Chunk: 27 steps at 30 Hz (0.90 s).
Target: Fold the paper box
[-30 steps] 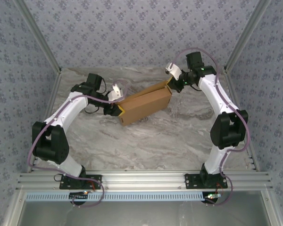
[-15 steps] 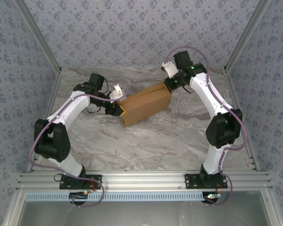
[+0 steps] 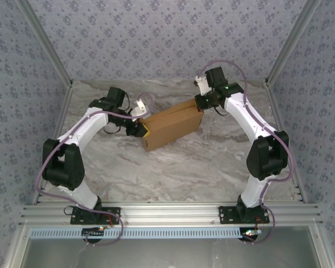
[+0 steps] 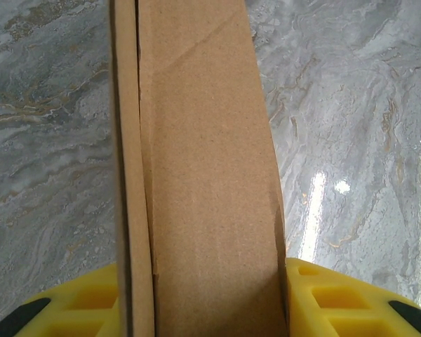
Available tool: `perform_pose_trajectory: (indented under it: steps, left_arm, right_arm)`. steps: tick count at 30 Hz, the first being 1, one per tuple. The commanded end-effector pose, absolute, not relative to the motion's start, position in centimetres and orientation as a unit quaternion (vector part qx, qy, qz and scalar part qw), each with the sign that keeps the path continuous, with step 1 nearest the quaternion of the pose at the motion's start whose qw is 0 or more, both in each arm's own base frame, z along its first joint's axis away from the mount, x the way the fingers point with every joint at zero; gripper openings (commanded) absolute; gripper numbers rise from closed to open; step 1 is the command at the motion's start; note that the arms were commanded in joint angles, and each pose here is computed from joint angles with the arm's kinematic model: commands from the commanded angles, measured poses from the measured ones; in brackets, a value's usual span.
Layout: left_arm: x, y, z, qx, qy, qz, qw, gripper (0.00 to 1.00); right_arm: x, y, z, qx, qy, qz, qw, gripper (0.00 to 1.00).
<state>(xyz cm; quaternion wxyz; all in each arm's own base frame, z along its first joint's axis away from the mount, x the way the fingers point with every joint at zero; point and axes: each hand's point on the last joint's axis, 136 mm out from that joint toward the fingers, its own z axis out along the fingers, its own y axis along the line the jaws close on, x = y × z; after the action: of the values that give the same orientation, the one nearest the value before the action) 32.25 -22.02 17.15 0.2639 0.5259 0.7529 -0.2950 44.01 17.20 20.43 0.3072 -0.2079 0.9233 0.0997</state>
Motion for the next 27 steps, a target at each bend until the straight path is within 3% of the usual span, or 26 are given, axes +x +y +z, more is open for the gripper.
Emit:
perform_pose_trajectory:
  steps: [1, 12, 27]
  left_arm:
    - [34.1, -21.7, 18.4, 0.518, 0.753, -0.279, 0.294, 0.37]
    - [34.2, -21.4, 18.2, 0.513, 0.756, -0.282, 0.294, 0.42]
    - [35.0, -22.0, 21.3, 0.492, 0.740, -0.299, 0.348, 0.61]
  right_arm:
    - [42.7, 16.5, 19.2, -0.204, 0.931, 0.089, 0.289, 0.03]
    - [42.1, 15.4, 17.6, -0.204, 0.928, 0.089, 0.298, 0.02]
    - [41.8, 15.8, 18.0, -0.216, 0.916, 0.075, 0.329, 0.02]
